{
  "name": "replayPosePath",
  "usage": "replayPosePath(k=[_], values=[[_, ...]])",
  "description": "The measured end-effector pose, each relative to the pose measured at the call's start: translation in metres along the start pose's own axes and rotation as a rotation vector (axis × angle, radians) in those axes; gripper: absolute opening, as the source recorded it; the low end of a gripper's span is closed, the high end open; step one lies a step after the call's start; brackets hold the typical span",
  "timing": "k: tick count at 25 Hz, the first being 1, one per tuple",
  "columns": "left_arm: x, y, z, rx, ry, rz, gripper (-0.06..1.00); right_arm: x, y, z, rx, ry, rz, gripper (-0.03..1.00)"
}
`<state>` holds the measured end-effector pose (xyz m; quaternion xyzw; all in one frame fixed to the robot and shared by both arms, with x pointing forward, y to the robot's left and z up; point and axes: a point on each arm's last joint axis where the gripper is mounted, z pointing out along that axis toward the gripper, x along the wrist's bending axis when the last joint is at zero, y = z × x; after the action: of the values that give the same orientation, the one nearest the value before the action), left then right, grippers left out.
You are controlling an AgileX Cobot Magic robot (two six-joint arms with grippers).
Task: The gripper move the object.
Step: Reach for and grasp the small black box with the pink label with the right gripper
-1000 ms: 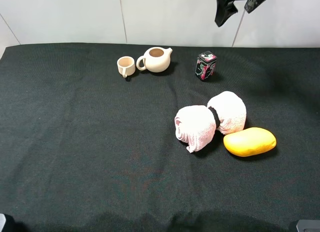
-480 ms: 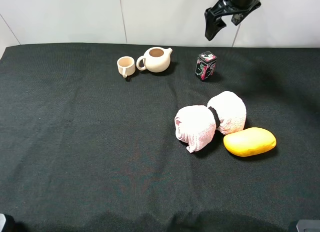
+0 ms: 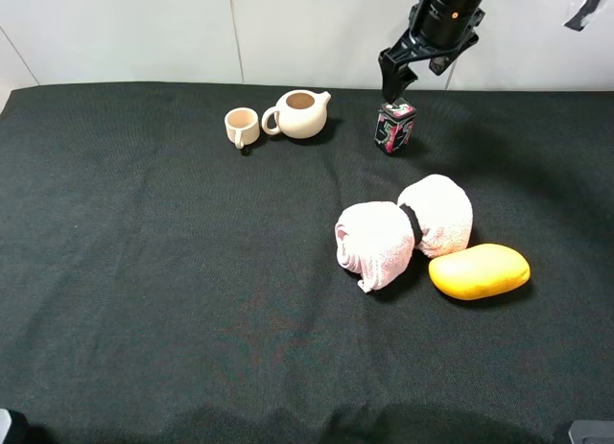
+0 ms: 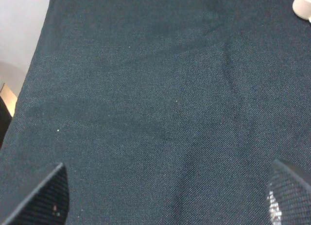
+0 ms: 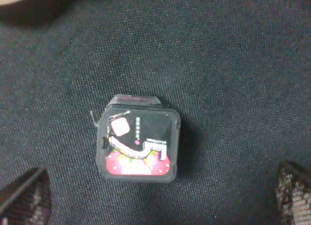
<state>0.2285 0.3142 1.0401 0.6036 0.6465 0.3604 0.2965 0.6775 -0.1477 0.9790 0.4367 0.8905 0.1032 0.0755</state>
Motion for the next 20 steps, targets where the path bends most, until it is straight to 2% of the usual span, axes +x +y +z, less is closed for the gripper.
replayPosePath(k=[6,12,20], values=[[0.000,0.000,0.000,0.000,0.000,0.000,0.85,0.000,-0.001,0.020,0.032,0.011,0.008,0.69],[0.000,0.000,0.000,0.000,0.000,0.000,0.85,-0.002,0.002,0.029,0.004,0.005,0.026,0.69],[0.000,0.000,0.000,0.000,0.000,0.000,0.85,-0.001,0.000,0.052,0.032,0.024,0.051,0.69]])
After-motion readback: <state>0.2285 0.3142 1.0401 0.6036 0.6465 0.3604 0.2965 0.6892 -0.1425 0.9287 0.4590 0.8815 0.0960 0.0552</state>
